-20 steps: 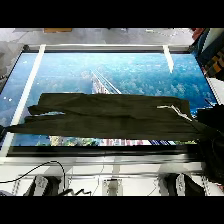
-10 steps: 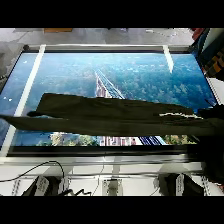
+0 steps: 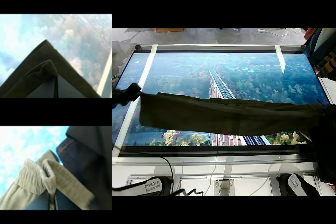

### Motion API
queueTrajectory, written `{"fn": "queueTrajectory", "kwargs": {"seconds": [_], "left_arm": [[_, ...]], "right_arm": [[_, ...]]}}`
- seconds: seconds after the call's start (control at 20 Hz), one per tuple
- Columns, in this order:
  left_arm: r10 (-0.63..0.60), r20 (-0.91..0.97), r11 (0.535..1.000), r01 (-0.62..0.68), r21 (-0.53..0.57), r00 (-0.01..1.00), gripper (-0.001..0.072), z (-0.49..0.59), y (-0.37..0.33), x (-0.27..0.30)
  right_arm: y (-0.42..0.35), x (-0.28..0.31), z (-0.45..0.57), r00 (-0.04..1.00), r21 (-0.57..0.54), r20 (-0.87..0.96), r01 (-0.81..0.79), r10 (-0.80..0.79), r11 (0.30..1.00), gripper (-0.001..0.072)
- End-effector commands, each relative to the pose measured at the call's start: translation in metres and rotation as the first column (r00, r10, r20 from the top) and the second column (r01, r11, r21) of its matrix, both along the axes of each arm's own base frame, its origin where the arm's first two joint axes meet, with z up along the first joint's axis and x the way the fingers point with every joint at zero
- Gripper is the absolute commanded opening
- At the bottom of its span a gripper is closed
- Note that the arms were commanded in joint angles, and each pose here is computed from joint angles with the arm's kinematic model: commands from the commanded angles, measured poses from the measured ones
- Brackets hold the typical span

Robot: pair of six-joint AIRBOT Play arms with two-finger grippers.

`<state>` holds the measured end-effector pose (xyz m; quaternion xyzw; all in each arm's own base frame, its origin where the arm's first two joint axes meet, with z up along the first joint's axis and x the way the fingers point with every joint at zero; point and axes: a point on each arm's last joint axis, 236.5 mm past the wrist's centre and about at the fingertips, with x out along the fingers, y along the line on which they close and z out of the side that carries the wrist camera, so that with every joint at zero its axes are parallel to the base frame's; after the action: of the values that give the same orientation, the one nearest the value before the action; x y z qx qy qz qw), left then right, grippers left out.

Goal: Fold the clothes and pants, and hang the long-sleeved shirts on hangers.

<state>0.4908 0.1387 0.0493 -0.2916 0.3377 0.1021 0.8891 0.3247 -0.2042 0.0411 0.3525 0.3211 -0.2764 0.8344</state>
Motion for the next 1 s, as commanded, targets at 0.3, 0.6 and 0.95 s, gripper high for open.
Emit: {"fn": "queueTrajectory", "kwargs": {"seconds": [0.3, 0.6, 0.95], "left_arm": [[-0.002, 0.004, 0.999, 0.002, 0.034, 1.0, 0.0017, -0.019, -0.001, 0.045], [0.143, -0.016, 0.989, -0.143, 0.04, 0.99, 0.0018, -0.023, 0.032, 0.037], [0.152, -0.001, 0.987, -0.152, 0.048, 0.988, 0.0313, -0.024, 0.036, 0.04]], "right_arm": [[0.009, 0.122, -0.016, 0.989, -0.03, 0.112, -0.091, 0.093, 0.995, 0.0034], [-0.003, 0.129, -0.046, 0.995, 0.015, 0.084, -0.048, 0.047, 0.999, 0.0035], [-0.001, 0.127, -0.075, 0.998, 0.052, 0.032, -0.05, 0.049, 0.997, 0.0275]]}}
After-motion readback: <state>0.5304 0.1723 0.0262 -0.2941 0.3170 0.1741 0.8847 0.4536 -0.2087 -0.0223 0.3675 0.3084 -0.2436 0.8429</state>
